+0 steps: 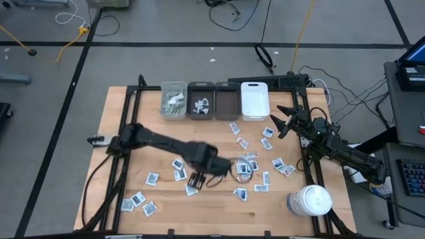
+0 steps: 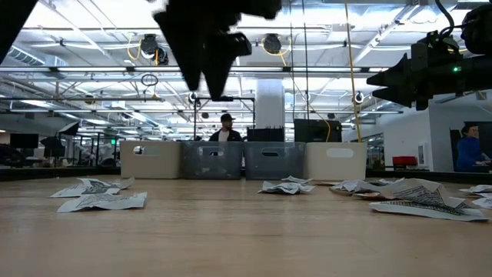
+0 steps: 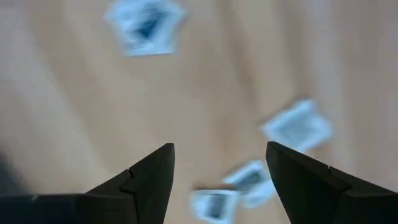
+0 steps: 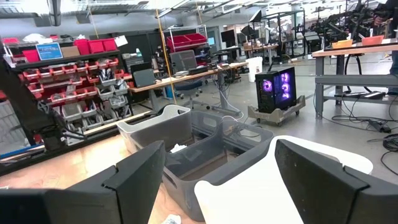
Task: Pick & Place First Aid Supplies
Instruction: Put the towelette pack into the left black bin
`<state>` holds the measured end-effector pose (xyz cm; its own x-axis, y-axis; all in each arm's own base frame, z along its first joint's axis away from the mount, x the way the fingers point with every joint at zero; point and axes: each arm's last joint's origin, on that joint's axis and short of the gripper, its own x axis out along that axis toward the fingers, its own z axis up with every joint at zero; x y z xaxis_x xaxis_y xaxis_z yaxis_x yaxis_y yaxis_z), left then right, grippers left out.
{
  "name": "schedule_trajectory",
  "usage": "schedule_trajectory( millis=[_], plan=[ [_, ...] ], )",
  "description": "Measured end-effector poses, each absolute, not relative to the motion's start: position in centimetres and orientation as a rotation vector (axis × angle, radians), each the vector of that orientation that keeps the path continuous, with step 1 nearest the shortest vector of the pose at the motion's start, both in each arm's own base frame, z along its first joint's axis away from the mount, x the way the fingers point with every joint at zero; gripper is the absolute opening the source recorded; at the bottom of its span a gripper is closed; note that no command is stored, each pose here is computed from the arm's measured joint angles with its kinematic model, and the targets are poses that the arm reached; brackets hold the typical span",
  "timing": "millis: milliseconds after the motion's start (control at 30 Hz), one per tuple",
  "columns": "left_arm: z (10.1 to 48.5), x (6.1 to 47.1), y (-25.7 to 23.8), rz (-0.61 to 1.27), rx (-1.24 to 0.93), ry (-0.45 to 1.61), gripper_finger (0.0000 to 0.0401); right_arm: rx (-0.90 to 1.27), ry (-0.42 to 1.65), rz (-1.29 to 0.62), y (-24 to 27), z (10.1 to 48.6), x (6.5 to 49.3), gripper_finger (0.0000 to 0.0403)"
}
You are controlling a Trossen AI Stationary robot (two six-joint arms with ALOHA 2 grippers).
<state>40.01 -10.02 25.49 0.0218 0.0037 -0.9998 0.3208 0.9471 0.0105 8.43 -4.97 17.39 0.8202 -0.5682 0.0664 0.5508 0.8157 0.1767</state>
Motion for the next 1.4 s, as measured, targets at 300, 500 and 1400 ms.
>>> schedule_trajectory(
  millis=[300,500,1400],
  plan=[
    [25.5,38.8,-14.7,-0.436,0.180,1.521,0.0255,0.152,-0.118,-0.598,-5.0,17.4,8.4,0.0297],
    [25.0,38.1,-14.5,-0.420,0.171,1.551,0.0255,0.152,-0.118,-0.598,-5.0,17.4,8.4,0.0297],
    [20.8,34.5,-13.9,-0.441,0.171,1.413,0.0255,0.151,-0.124,-0.598,-5.0,17.4,8.4,0.0297]
  ],
)
